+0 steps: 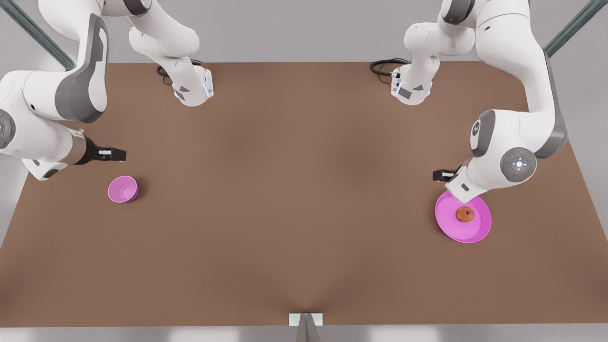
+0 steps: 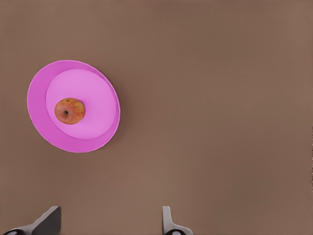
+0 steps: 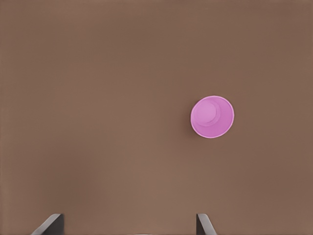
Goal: Use the left arm to pick up the apple from the plate, transfer it to the gripper of the right arm, and then use the right arm to place it into the bowl
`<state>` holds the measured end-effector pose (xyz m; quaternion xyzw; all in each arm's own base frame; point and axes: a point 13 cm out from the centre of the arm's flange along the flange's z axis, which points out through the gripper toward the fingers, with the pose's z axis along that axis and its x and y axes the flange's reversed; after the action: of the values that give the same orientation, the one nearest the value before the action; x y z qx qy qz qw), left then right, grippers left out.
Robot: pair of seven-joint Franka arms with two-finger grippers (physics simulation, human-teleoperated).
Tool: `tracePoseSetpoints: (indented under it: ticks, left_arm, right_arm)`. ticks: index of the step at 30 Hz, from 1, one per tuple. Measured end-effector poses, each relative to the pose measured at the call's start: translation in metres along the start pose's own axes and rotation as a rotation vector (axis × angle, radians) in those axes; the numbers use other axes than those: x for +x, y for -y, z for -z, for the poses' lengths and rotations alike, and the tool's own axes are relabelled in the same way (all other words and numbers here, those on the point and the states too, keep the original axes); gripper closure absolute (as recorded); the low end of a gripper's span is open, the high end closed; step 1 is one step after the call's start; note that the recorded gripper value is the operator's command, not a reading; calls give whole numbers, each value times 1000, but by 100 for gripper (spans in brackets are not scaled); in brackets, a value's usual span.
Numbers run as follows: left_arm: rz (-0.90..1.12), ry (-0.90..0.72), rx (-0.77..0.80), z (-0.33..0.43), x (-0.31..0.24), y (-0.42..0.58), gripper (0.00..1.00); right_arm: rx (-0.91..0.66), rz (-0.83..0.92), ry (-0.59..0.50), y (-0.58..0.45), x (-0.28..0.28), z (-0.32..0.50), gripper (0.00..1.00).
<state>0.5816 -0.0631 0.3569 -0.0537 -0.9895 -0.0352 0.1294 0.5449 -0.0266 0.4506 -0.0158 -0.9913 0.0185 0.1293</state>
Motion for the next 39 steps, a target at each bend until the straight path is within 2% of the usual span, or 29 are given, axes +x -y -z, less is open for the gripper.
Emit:
tracePoseSetpoints:
  ticks: [4, 10, 13, 21, 39]
  left_arm:
    - [30, 29, 15, -12, -30, -21, 0]
    - [133, -11, 56, -147, -103, -121, 0]
    - [133, 35, 54, -179, -122, -140, 0]
    - [116, 97, 53, -235, -118, -161, 0]
    - [81, 57, 55, -301, -91, -170, 0]
  right_arm:
    - [-9, 7, 39, -3, -10, 3, 0]
    - [-15, 9, 68, -2, -16, 7, 0]
    - [-13, 9, 72, 0, -17, 7, 0]
    - [-11, 7, 68, 4, -18, 5, 0]
    - [-15, 16, 60, 3, -20, 1, 0]
